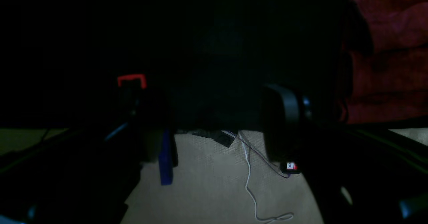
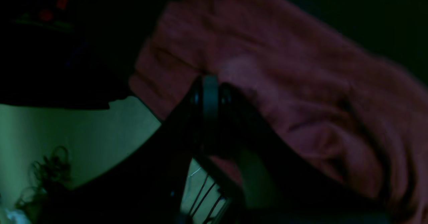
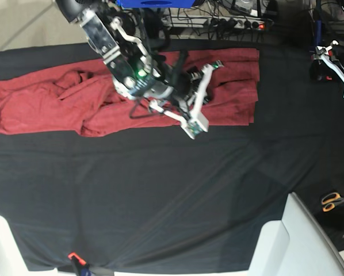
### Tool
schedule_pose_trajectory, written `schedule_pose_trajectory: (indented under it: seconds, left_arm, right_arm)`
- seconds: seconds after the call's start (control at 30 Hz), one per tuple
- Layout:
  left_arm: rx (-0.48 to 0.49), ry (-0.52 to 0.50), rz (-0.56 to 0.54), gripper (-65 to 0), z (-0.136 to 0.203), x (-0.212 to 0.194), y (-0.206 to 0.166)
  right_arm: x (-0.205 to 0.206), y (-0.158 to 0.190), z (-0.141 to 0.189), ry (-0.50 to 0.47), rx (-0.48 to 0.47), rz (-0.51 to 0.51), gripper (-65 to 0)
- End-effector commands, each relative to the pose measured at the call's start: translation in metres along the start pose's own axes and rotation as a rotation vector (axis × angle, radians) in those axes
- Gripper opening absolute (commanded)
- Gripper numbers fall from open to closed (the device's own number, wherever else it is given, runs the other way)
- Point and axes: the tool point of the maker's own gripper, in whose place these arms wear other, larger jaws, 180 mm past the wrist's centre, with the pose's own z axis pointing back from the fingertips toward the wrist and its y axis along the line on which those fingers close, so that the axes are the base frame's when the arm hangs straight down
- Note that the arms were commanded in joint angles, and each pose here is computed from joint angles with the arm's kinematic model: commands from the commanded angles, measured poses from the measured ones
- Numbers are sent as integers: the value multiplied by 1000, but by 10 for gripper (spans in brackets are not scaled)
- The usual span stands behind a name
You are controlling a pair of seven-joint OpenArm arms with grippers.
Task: Fold the T-shirt properly
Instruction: 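Fold the shoulder end across toward the shirt middle with the right gripper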
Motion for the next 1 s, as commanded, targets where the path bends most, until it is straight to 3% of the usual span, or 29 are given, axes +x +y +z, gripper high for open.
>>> schedule_pose_trajectory:
  seconds: [0.0, 0.17, 0.33, 0.4, 0.53, 0.6, 0.8, 0.97]
  left_arm:
    - [7, -29, -13, -221, 5, 10, 4]
    - [-5, -24, -19, -221, 2, 9, -1]
    - [-57, -1, -48, -221, -8, 6, -21]
    - [-67, -6, -44, -221, -10, 6, -25]
    - [-88, -116, -13, -221, -12, 18, -36]
    - [-93, -141, -3, -221, -13, 20, -39]
    - [-110, -136, 14, -212, -18, 17, -45]
    - [-183, -85, -48, -211, -30, 10, -70]
  right_arm:
    - [10, 10, -1, -27, 27, 20, -650]
    - [0, 23, -17, 43, 57, 104, -650]
    - [-9, 21, -27, 84, 53, 113, -633]
    - [-8, 20, -27, 84, 52, 113, -572]
    - [-8, 19, -27, 84, 50, 115, -353]
    - [-8, 20, -27, 84, 52, 118, -293]
    - [10, -2, -12, 117, 0, 194, -285]
    - [47, -6, 27, 18, -29, 290, -284]
